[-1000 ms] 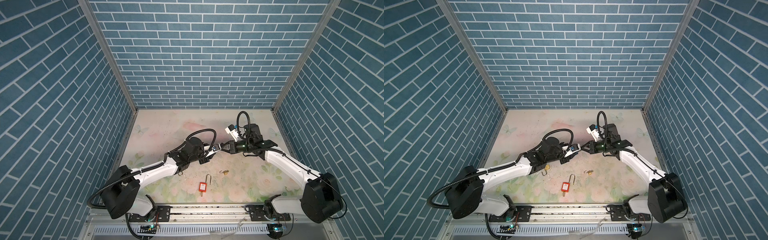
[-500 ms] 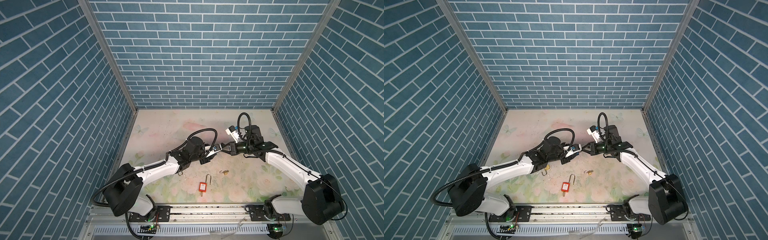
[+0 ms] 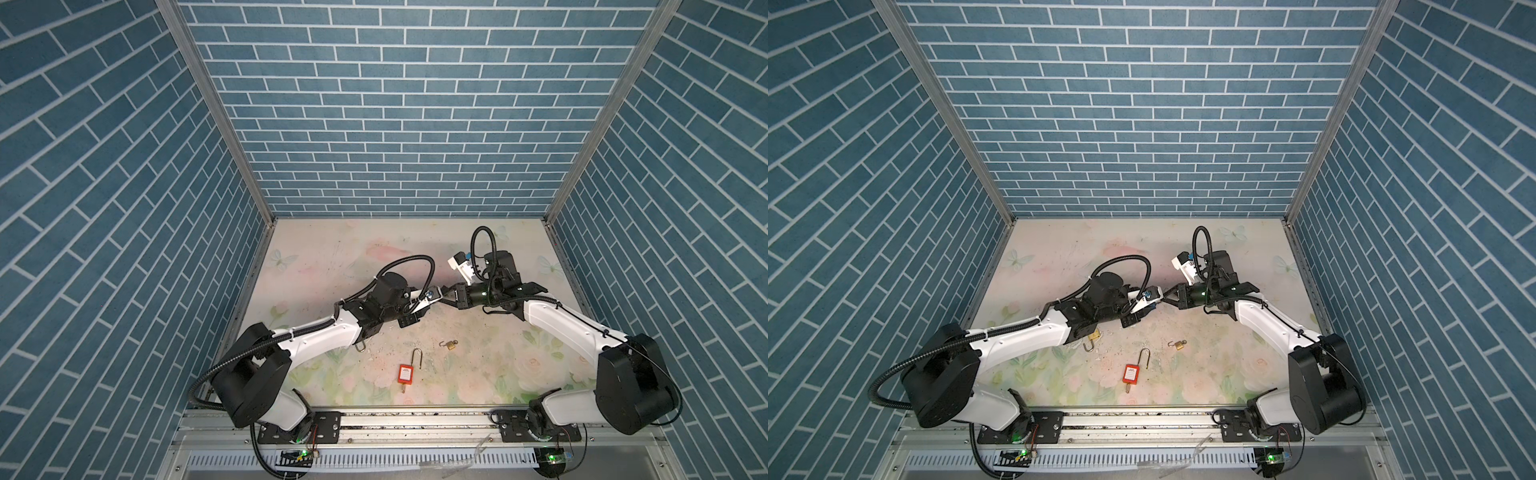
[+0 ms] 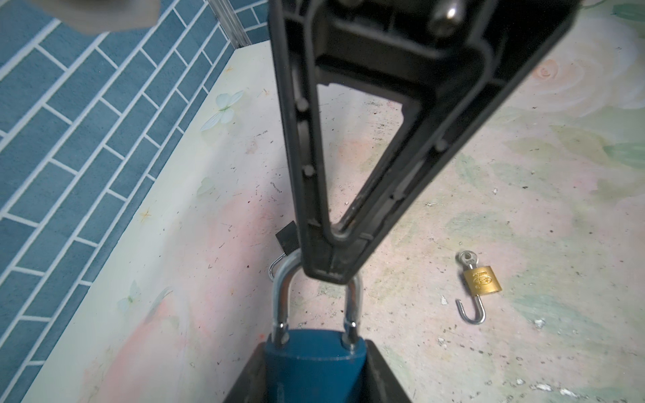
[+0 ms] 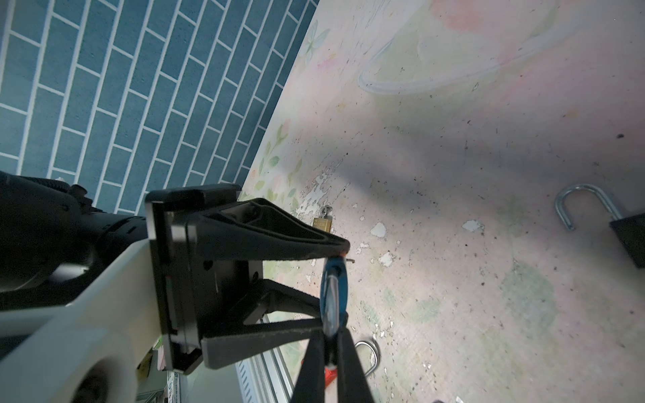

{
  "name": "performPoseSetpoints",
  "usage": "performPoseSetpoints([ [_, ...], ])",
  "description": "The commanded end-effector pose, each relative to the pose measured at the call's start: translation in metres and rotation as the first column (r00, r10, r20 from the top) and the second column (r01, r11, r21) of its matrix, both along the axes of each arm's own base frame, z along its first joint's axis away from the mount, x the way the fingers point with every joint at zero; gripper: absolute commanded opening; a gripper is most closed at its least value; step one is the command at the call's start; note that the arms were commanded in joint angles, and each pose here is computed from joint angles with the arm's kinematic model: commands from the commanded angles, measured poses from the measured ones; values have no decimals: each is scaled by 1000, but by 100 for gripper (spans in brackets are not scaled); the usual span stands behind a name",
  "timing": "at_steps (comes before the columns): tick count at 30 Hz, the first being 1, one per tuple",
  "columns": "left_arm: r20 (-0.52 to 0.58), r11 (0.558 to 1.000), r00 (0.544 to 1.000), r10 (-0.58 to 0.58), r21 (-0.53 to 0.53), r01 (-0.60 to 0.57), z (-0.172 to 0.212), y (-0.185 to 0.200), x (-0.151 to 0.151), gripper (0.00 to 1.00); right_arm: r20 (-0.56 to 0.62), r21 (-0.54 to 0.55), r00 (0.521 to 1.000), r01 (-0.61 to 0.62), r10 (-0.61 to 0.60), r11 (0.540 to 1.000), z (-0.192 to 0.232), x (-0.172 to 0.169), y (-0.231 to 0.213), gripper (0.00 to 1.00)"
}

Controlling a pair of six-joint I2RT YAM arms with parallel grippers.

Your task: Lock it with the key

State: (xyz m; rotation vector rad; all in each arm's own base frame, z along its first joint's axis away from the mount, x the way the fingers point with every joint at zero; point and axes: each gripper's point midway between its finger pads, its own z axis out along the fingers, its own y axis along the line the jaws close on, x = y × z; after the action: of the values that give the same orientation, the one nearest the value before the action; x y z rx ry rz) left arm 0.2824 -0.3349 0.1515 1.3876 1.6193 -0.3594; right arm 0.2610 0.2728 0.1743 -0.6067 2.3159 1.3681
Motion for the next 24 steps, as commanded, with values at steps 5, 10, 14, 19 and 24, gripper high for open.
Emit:
performPoseSetpoints([
  [5, 255, 928, 965, -62, -340, 149, 138, -46, 5, 0, -136, -35, 989, -65, 60, 997, -36, -27, 11, 0],
  [10, 263, 917, 962, -76, -361, 171, 150, -52, 5, 0, -143, -34, 987, -76, 71, 997, -39, -28, 14, 0],
  [14, 275, 906, 958, -82, -379, 186, 160, -54, 5, 0, -153, -36, 985, -89, 83, 995, -44, -32, 17, 0],
  [19, 288, 897, 954, -85, -395, 200, 171, -57, 6, 0, -163, -33, 982, -108, 101, 994, -48, -38, 21, 0],
  [24, 288, 885, 952, -106, -408, 222, 176, -60, 6, 0, -149, -14, 979, -145, 141, 989, -47, -45, 25, 0],
])
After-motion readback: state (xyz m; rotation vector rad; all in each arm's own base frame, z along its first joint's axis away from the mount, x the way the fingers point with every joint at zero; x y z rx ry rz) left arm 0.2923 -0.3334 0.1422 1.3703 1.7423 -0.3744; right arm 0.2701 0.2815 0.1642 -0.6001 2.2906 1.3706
